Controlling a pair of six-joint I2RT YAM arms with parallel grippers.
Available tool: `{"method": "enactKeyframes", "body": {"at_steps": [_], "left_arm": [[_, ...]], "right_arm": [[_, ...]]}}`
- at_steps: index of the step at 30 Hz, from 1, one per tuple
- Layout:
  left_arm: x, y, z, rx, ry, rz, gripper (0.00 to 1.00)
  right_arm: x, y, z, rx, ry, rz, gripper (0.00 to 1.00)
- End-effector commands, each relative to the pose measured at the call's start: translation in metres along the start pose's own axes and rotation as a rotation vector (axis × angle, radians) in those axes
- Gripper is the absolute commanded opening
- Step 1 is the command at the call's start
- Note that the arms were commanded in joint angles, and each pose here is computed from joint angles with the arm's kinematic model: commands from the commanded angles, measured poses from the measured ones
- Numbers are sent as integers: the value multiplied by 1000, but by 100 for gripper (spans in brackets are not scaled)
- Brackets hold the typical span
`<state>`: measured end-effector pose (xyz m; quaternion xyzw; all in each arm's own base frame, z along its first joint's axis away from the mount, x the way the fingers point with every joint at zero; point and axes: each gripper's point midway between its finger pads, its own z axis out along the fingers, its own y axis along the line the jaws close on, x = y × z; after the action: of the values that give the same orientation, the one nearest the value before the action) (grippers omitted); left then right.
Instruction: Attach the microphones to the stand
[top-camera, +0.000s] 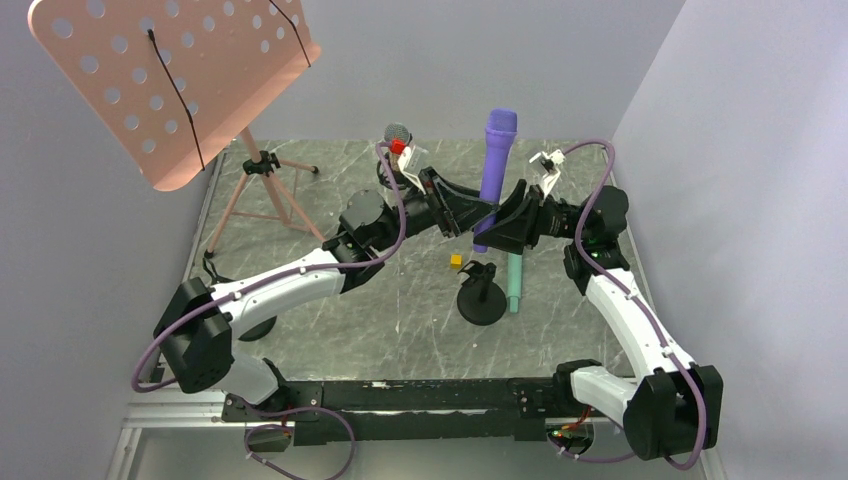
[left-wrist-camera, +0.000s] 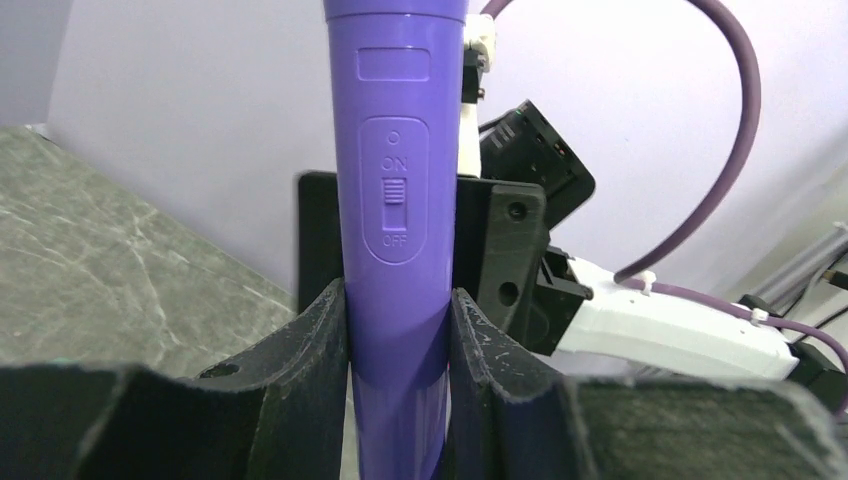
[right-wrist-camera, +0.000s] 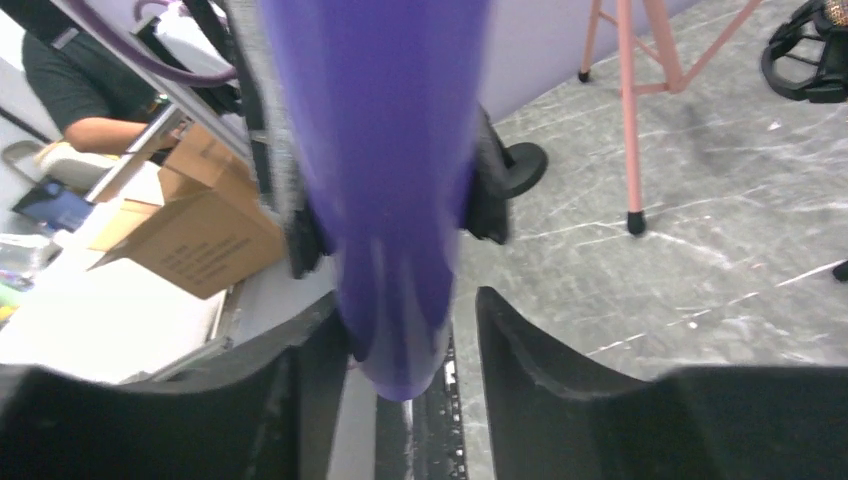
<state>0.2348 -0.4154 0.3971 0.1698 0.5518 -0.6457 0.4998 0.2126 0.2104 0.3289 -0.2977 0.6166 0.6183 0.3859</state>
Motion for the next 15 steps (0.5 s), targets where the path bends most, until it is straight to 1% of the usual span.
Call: {"method": "enactKeyframes", "body": {"at_steps": [1,3,5,6,8,10,11,12,15], "left_arm": [[-30,-31,8,108,-94,9,0],[-27,-31,9,115,-85,2,0],[-25,-32,7,125,-74,5,0],[-24,-34,5,133,-65,8,13],[-26,-34,-3,146,-54,8,49],[-32,-32,-11,155,-50,-1,82],[-36,-31,-14,163,-42,-5,97],[-39,-30,-16,171,-23,-14,99],[-40,-31,-18,208,51,-35,99]], "right_arm": [[-19,14,3,-34,-49,-25,40],[-17,11,3,-30,-40,-23,24],[-14,10,3,-28,-26,-38,12],[-12,9,2,-23,-15,-42,9],[-3,4,1,-8,16,-45,5],[6,-1,-1,12,46,-71,4],[10,-2,-2,20,60,-93,4],[15,-4,-3,25,76,-109,4],[26,-4,-4,27,111,-169,4]]}}
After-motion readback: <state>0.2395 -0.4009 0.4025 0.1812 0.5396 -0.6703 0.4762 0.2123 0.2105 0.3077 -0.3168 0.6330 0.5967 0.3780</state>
